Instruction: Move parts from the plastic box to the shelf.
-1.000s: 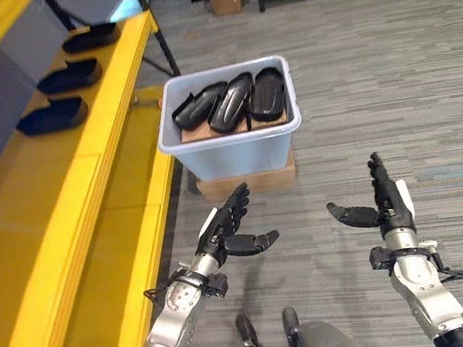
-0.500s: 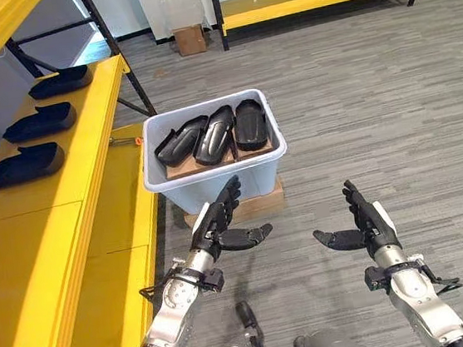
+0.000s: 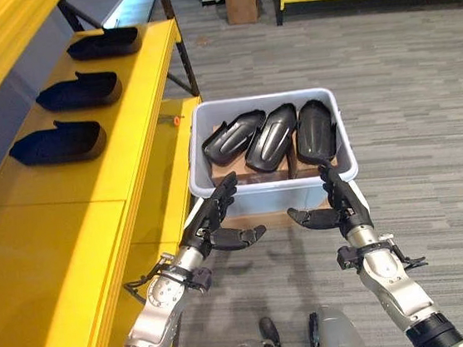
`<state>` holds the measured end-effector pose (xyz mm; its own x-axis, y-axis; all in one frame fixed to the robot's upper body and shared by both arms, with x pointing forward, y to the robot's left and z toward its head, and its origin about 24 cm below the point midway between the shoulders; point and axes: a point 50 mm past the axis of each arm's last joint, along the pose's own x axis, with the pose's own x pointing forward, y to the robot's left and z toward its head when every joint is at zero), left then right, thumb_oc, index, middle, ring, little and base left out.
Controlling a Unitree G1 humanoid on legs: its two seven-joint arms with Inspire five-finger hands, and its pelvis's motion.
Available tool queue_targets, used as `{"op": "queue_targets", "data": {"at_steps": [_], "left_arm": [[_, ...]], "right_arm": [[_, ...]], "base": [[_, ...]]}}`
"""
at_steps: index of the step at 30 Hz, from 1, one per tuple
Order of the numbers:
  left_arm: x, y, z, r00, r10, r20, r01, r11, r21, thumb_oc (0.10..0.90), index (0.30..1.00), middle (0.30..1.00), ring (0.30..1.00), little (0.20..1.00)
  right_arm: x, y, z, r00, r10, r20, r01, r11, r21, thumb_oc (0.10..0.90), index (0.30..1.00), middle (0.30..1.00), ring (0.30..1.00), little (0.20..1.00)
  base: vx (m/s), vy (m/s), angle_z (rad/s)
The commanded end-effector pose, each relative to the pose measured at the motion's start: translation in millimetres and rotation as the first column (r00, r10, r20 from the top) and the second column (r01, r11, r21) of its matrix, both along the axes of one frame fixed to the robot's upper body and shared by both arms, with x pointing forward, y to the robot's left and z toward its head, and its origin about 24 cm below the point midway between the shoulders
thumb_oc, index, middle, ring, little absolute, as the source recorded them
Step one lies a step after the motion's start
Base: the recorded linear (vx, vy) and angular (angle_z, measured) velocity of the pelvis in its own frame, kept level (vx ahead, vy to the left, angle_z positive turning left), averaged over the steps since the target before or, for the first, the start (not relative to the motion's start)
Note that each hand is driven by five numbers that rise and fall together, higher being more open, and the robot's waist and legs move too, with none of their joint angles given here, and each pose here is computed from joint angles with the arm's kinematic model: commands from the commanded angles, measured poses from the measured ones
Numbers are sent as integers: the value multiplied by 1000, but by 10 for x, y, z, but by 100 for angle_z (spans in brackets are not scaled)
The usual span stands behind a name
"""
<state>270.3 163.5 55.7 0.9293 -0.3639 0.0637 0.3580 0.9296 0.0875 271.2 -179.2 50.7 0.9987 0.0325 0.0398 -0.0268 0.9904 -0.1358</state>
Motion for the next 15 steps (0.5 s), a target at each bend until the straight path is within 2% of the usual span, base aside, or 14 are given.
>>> {"op": "queue_targets", "data": {"at_steps": [1,8,11,15], "left_arm": [[27,-131,383,986,-31,164,48,994,-97,900,1000,1000,1000,1000],[-78,-248,285,985,-78,156,92,992,-90,900,1000,1000,1000,1000],[-73,-243,302,983,-77,167,95,990,-102,900,1000,1000,1000,1000],[-43,-268,396,976,-71,206,96,988,-117,900,1000,1000,1000,1000]], "right_arm": [[86,-9,381,983,37,182,-53,995,87,900,1000,1000,1000,1000],[2,-118,260,984,-105,143,92,991,95,900,1000,1000,1000,1000],[-4,-137,269,980,-118,159,110,992,61,900,1000,1000,1000,1000],[28,-178,393,974,-104,202,103,995,15,900,1000,1000,1000,1000]], "base": [[235,-307,9],[214,-314,44],[105,-199,49],[47,-133,-3]]}}
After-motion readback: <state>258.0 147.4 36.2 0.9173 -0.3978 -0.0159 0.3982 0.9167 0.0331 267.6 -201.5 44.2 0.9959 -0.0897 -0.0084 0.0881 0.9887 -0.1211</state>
